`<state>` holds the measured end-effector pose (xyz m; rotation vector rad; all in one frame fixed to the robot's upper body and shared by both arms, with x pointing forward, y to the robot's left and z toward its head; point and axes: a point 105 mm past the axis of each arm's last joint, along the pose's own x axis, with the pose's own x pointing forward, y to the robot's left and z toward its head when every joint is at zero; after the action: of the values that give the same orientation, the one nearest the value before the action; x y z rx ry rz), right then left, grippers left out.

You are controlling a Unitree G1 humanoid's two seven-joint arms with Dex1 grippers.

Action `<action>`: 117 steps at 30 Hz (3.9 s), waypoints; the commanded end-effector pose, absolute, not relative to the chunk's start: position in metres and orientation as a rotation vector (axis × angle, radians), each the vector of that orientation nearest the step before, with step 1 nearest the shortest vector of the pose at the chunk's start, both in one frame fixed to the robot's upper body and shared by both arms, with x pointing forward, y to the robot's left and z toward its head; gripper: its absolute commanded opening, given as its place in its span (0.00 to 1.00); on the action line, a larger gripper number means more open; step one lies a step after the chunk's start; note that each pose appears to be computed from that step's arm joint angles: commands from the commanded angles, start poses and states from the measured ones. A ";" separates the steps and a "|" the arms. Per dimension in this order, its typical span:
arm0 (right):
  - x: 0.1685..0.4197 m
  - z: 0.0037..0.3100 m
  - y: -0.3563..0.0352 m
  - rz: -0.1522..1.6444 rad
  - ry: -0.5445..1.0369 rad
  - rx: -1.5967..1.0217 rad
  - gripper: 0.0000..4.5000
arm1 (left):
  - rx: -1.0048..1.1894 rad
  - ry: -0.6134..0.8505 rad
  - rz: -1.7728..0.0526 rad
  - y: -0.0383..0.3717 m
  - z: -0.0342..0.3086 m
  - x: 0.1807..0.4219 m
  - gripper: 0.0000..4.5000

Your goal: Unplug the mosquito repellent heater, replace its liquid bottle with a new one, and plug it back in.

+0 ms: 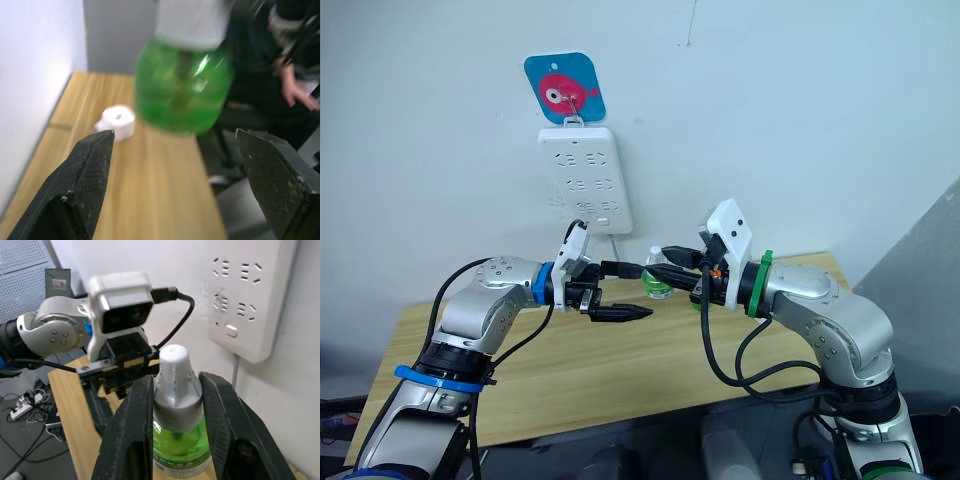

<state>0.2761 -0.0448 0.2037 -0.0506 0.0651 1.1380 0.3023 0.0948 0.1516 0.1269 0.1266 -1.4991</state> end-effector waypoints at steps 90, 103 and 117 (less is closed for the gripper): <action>0.252 0.211 -0.058 1.594 0.106 -0.472 0.23 | 0.271 0.000 -1.675 0.070 0.161 0.273 0.50; 0.272 0.203 -0.118 1.267 0.112 -0.531 0.86 | 0.222 -0.117 -1.493 0.068 0.148 0.279 0.50; 0.259 0.208 -0.047 1.112 -0.098 -0.358 0.86 | 0.222 -0.231 -1.416 0.055 0.154 0.290 0.50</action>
<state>0.2546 -0.0513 0.2020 -0.3389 -0.0621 1.1539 0.2933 0.0581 0.1417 0.1991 -0.1659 -1.4179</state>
